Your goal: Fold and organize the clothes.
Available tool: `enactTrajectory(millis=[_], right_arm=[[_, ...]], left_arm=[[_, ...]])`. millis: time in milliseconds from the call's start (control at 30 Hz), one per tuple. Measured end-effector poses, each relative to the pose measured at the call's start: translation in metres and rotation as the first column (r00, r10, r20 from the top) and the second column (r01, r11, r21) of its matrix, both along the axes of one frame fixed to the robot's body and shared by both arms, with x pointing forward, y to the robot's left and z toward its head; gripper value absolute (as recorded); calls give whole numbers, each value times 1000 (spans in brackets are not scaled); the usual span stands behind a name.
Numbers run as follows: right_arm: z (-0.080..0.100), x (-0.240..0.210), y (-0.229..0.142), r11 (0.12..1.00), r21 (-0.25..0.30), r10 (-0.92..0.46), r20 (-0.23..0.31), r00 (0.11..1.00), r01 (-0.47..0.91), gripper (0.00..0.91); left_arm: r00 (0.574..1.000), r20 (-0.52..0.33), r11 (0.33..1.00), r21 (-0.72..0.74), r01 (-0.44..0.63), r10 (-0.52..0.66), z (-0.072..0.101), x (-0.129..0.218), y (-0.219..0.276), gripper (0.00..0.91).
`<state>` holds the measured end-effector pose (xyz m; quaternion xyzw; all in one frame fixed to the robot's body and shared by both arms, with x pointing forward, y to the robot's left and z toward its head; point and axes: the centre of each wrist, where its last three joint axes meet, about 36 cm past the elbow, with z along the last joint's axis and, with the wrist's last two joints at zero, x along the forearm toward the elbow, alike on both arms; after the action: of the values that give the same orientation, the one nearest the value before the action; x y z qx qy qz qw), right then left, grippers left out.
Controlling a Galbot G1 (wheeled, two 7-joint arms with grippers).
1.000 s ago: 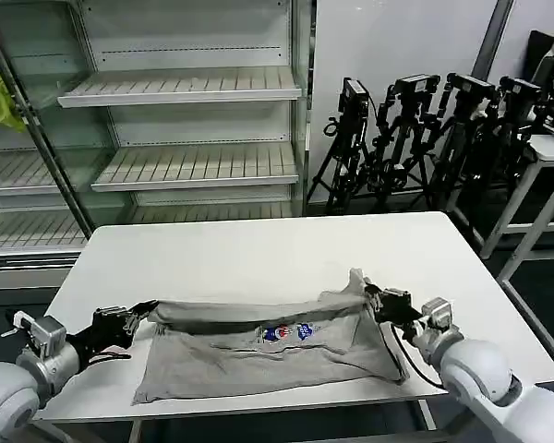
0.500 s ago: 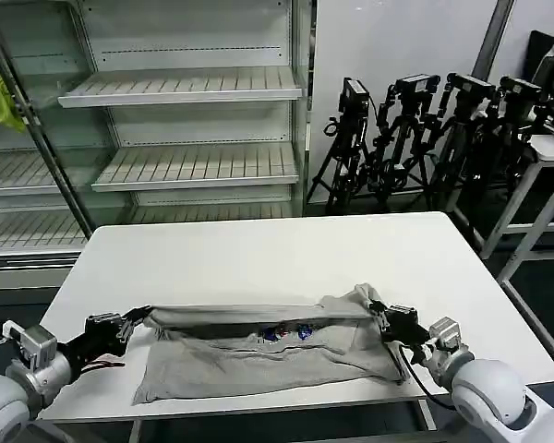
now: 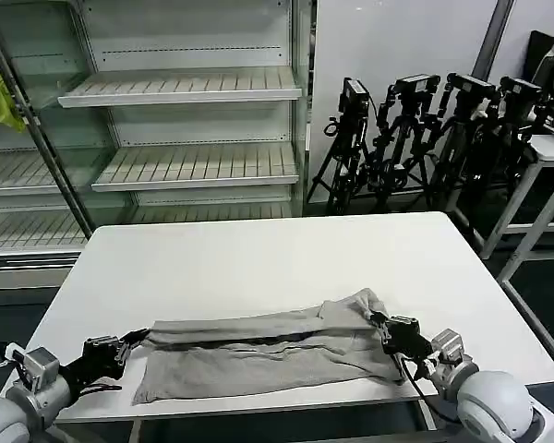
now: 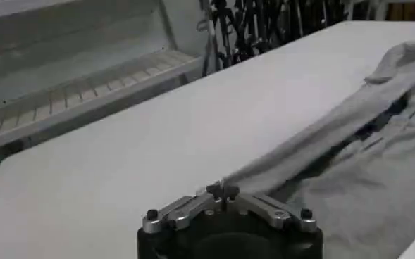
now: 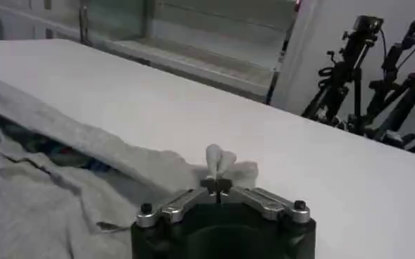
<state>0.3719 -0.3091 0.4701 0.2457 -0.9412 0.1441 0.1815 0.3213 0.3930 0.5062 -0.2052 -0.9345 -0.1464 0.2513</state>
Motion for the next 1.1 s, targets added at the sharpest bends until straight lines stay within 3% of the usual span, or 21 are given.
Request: enactTrajectory(millis=[33, 67, 100, 133, 167, 567, 800, 1100], right_arm=[[0, -1, 0, 1000, -3, 0, -1, 1000, 0, 907], [0, -2, 0, 1000, -6, 1, -3, 1000, -1, 907], [0, -3, 0, 1000, -9, 1, -4, 1000, -1, 907], [0, -5, 0, 1000, -13, 2, -4, 1000, -2, 907], [0, -6, 0, 1000, -16, 3, -4, 1000, -3, 907], [11, -15, -3, 1000, -13, -12, 26, 1000, 12, 907], [43, -7, -14, 997, 44, -71, 128, 989, 65, 907], [77, -3, -28, 984, 114, -158, 249, 956, 134, 907]], left_arm=[[1000, -3, 1000, 1, 0, 0, -1, -1, 0, 50], [1000, -6, 1000, 2, 0, 0, -2, -1, 0, 50], [1000, -9, 1000, 4, -1, 1, -3, -2, 0, 504], [1000, -12, 1000, 5, -1, 1, -4, -2, -1, 796], [1000, -13, 1000, 8, -1, 1, -4, -3, -1, 907], [999, 52, 999, 47, -17, 15, 8, 0, -1, 907], [991, 116, 995, 59, -76, 69, 27, 7, 7, 907], [982, 57, 983, -44, -176, 179, 19, 1, 1, 907]])
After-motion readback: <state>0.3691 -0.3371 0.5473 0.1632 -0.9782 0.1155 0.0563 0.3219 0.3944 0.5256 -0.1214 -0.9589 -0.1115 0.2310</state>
